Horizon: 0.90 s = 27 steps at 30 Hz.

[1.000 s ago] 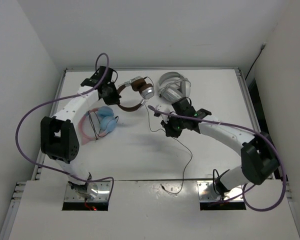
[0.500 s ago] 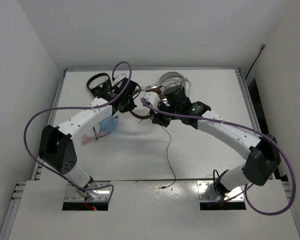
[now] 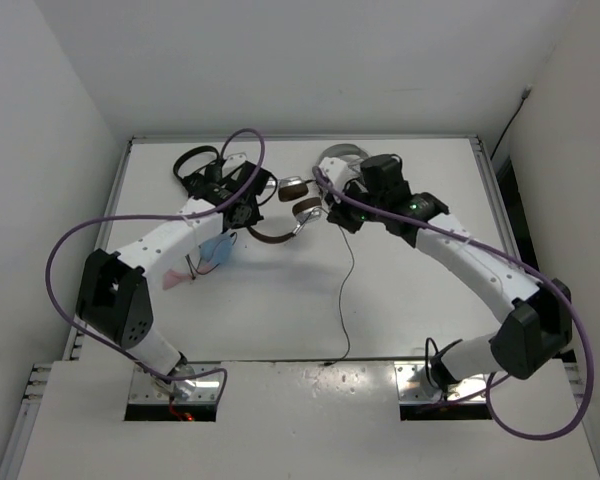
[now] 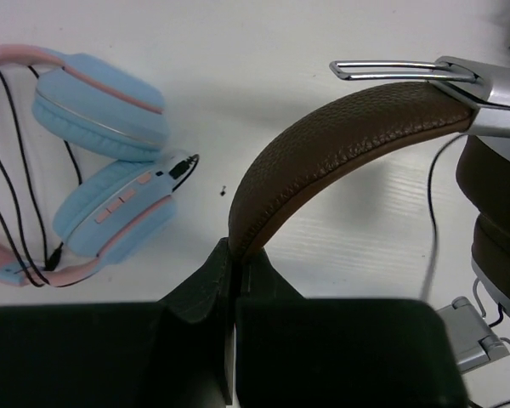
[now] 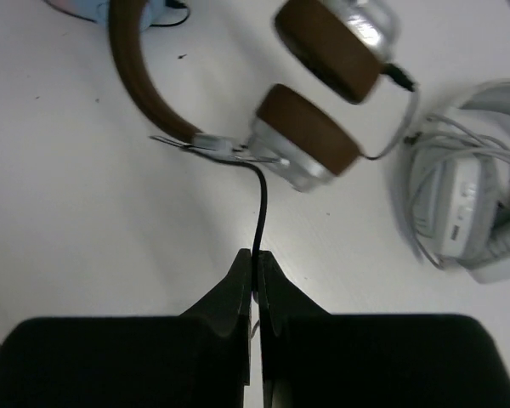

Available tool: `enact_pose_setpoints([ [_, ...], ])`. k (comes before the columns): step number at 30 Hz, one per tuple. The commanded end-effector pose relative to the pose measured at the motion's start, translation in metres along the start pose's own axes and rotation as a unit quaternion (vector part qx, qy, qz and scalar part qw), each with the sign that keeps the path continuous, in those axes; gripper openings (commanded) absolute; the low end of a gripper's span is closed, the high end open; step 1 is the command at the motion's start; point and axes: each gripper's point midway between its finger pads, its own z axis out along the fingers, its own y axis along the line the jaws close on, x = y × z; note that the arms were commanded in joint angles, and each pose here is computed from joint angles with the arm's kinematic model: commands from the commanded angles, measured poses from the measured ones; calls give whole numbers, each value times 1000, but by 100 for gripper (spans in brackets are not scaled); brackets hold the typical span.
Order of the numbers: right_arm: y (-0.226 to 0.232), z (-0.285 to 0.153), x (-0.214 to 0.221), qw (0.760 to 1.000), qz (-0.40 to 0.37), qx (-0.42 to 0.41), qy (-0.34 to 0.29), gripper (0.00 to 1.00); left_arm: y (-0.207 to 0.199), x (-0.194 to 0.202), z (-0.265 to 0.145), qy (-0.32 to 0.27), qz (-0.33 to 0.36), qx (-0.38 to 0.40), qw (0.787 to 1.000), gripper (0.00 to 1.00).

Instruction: Wrap the headphones

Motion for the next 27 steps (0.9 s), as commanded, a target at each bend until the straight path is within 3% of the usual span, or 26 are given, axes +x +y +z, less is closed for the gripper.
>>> enact_pose_setpoints([
  [1,-25,-33,-30,998,1,42,-53,0,5,-23,-15,-43,4,18,999,0],
  [3,-37,-43,-38,996,2,59,-66,0,10,-16,-12,-36,26,12,999,0],
  [7,-36,-59,-60,994,-4,51,-101,0,18,-8,-6,-46,136,-26,989,0],
  [16,-26,-104,-116,979,-10,60,-196,0,37,19,23,-25,198,-91,976,0],
  [21,-25,-129,-140,966,-18,74,-245,0,35,31,32,10,200,-48,979,0],
  [27,-25,-128,-136,967,-16,78,-244,0,16,40,28,34,242,36,969,0],
])
